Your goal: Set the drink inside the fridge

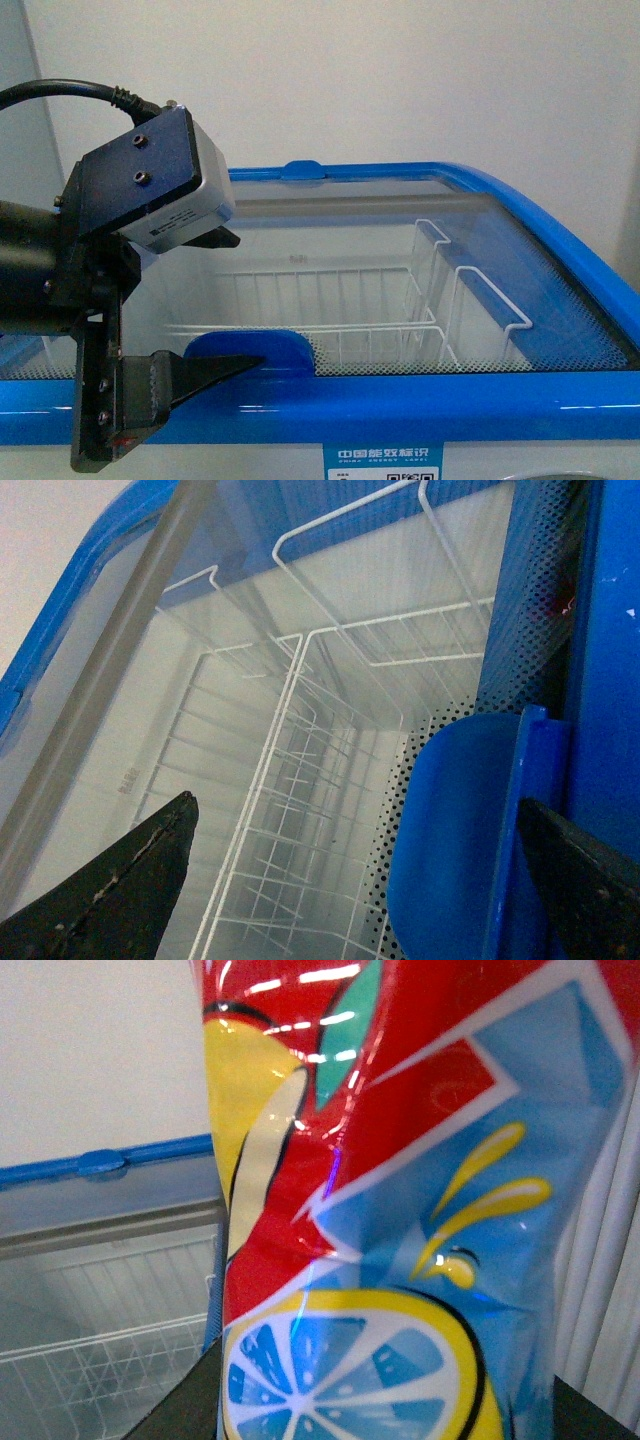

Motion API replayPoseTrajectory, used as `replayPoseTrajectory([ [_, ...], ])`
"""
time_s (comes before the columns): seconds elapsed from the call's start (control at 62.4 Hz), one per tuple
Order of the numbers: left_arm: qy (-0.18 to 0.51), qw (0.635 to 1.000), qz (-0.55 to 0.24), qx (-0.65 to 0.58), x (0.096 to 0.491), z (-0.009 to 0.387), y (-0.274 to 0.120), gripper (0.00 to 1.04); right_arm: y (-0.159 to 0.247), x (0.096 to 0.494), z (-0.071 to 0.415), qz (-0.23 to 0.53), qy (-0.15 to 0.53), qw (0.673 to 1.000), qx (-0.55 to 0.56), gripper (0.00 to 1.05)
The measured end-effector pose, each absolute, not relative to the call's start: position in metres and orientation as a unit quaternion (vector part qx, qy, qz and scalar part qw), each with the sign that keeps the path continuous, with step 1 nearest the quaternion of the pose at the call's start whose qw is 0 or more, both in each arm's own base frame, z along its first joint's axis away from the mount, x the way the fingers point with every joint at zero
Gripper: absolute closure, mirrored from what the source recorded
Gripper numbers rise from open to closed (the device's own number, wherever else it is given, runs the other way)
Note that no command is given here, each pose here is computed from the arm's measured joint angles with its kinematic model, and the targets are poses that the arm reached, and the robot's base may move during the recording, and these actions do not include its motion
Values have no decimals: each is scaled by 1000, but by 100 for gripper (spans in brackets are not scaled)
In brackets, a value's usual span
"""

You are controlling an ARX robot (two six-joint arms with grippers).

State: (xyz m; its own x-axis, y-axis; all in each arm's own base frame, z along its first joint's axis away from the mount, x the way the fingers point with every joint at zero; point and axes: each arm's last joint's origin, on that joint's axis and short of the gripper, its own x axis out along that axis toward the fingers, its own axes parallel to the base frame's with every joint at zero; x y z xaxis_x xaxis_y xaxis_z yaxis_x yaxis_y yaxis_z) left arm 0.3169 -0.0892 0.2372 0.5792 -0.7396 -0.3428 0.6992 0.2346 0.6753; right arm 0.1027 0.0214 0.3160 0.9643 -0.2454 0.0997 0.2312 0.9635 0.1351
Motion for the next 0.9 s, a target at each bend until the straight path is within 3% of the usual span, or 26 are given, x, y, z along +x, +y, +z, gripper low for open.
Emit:
replayPoseTrajectory([
  [0.465,-77,806,-360,464,381,250,-98,8,21,103,316,-121,-58,989,61,63],
  [0.673,-115,829,-208,507,424,260,-103,8,21,103,316,-121,-58,989,61,63],
  [0.898,-134,861,-98,481,431,268,-99,8,21,103,316,-122,-58,989,62,63],
])
